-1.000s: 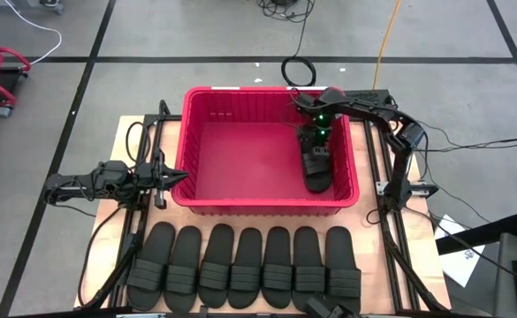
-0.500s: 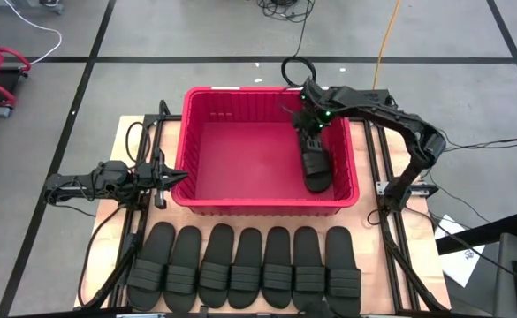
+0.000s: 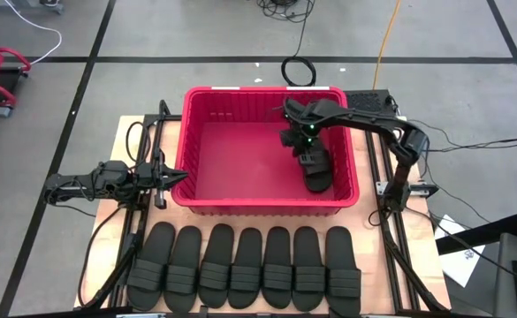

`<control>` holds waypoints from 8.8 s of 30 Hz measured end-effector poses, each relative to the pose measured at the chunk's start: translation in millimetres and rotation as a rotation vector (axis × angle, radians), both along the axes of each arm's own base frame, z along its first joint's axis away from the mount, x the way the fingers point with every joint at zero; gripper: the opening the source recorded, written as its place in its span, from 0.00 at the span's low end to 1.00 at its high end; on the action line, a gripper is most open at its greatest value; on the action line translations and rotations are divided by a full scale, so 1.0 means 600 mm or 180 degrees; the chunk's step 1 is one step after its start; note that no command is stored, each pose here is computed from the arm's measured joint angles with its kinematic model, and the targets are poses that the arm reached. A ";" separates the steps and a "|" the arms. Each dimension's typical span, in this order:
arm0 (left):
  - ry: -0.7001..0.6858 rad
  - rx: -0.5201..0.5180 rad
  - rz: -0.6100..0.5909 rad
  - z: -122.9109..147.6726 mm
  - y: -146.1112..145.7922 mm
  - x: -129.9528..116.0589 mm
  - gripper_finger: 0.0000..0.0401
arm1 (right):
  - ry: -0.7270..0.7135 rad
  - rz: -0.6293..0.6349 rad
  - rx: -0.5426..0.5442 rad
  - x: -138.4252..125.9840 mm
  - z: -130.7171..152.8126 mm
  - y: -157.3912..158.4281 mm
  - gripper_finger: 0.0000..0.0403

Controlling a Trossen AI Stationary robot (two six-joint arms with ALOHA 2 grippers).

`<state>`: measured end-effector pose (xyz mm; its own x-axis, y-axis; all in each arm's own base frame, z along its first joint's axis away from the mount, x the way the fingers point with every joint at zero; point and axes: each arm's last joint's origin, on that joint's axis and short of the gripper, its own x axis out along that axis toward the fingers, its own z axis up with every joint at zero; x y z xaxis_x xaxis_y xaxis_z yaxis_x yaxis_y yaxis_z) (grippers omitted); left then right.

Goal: Pick and place slides into bin
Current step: Put the black slipper into the bin

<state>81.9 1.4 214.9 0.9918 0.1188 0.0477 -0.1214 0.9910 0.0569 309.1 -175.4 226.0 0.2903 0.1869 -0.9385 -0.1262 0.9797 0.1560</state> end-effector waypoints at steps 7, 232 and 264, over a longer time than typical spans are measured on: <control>0.0004 0.0023 0.0004 0.000 0.000 0.000 0.08 | 0.0284 0.0171 0.0151 -0.003 -0.025 0.002 0.00; 0.0144 0.0037 -0.0002 -0.007 0.000 0.000 0.08 | -0.1799 -0.0499 -0.0315 -0.202 0.360 0.166 0.01; 0.0167 0.0037 -0.0002 -0.008 0.000 0.000 0.08 | -0.0549 0.0323 0.0239 -0.026 0.105 -0.034 0.01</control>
